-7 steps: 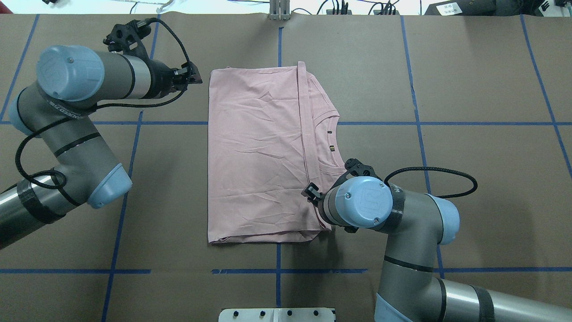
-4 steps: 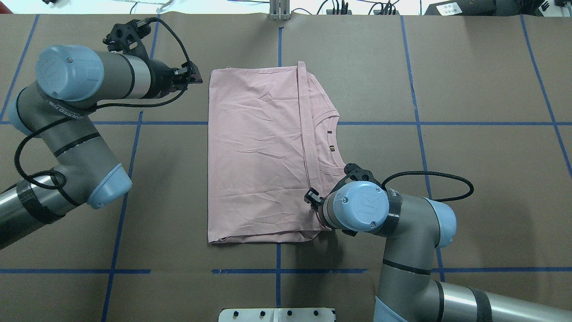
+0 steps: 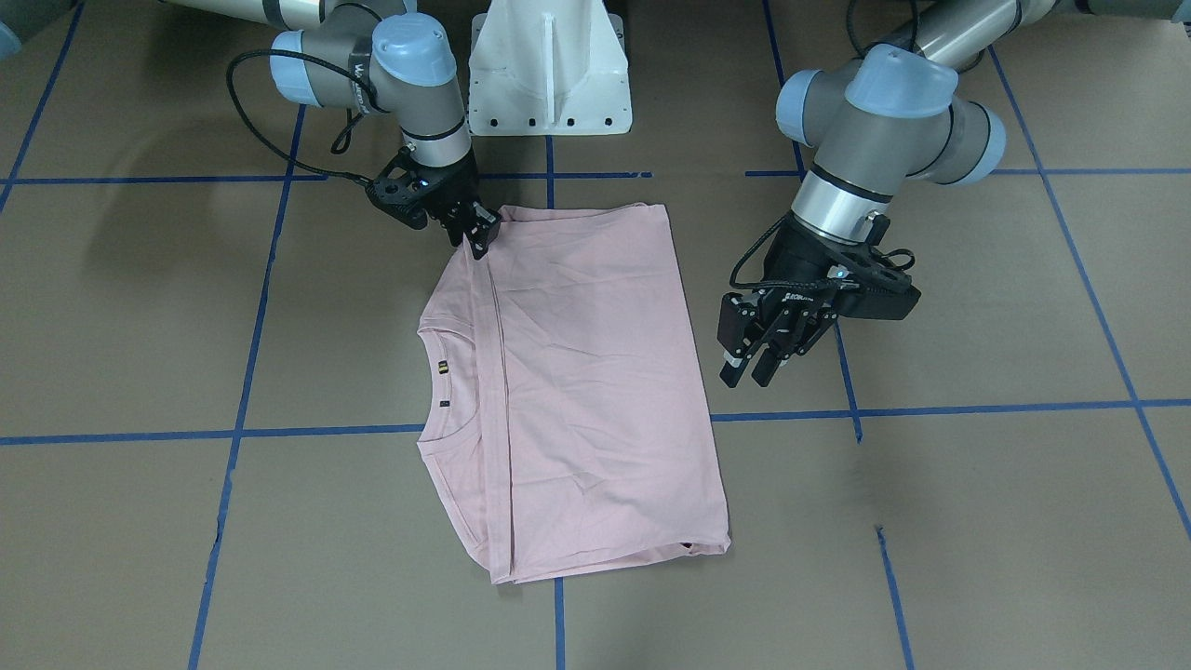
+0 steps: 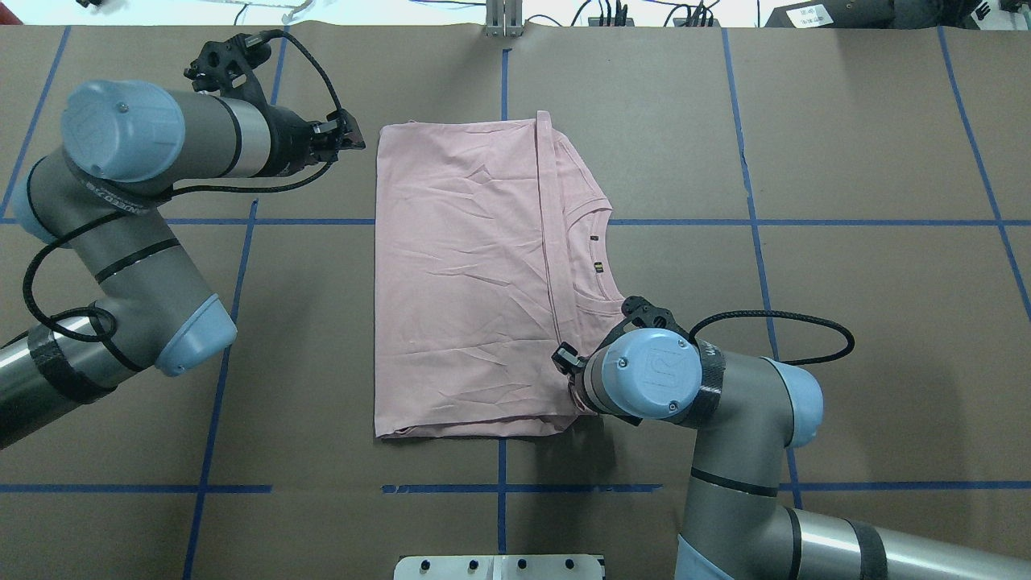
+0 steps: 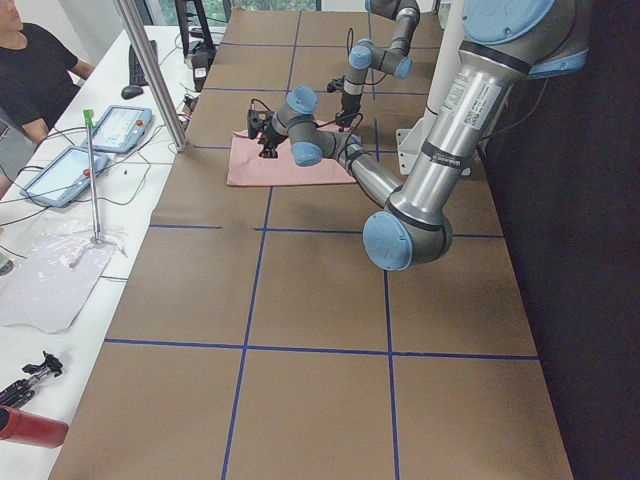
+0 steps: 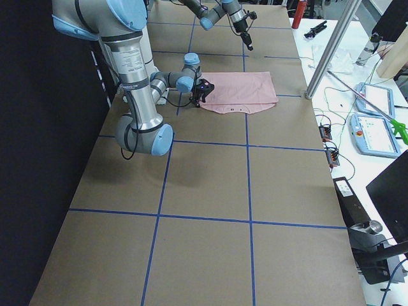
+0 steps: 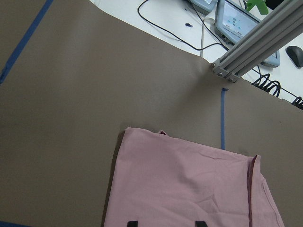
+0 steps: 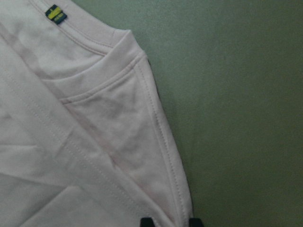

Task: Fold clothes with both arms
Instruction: 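Move the left gripper to the shirt's near corner while the right holds the collar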

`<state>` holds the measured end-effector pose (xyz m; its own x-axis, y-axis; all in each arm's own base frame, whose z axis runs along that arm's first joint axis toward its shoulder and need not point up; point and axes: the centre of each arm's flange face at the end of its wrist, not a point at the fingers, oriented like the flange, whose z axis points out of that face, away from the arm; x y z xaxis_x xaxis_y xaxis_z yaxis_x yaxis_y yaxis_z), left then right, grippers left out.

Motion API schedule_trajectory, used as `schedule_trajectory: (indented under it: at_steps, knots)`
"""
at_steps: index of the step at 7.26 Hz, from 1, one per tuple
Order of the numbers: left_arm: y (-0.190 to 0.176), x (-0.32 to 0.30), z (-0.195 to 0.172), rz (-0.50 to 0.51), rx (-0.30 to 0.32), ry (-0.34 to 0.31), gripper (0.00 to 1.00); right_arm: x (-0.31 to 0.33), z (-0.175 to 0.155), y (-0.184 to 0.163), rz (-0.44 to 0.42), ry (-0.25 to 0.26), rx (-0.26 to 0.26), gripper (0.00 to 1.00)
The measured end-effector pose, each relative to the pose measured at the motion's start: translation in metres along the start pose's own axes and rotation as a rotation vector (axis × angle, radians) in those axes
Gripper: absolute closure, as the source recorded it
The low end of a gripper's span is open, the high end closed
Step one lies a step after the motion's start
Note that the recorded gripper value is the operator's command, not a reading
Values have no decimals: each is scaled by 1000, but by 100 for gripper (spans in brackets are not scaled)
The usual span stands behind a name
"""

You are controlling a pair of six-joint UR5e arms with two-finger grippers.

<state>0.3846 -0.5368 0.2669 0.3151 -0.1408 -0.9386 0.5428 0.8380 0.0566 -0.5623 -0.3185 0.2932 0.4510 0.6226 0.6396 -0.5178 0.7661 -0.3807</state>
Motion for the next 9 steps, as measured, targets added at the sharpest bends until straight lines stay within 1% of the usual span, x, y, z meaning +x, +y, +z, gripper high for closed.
schedule_trajectory:
  at_steps: [3,4,5,6,7,8,9]
  knots:
    - [1,-4,-4,-12,1,-2,49,-4,-7,2,-1,-13,-7,100]
    - [4,-15,-13,-24,0,-5,49,-5,-12,1,-1,-23,-11,100]
    - [11,-28,-28,-56,-5,-9,48,-4,-21,0,0,-37,-16,100]
    - [27,-34,-42,-114,-25,-14,48,-2,-29,-1,0,-49,-20,100]
    - [60,-32,-53,-190,-71,-25,50,2,-35,-1,-1,-55,-25,100]
    - [100,-31,-60,-266,-131,-53,50,5,-40,1,-5,-61,-32,100]
    - [148,-33,-57,-319,-181,-109,49,9,-43,4,-13,-64,-39,100]
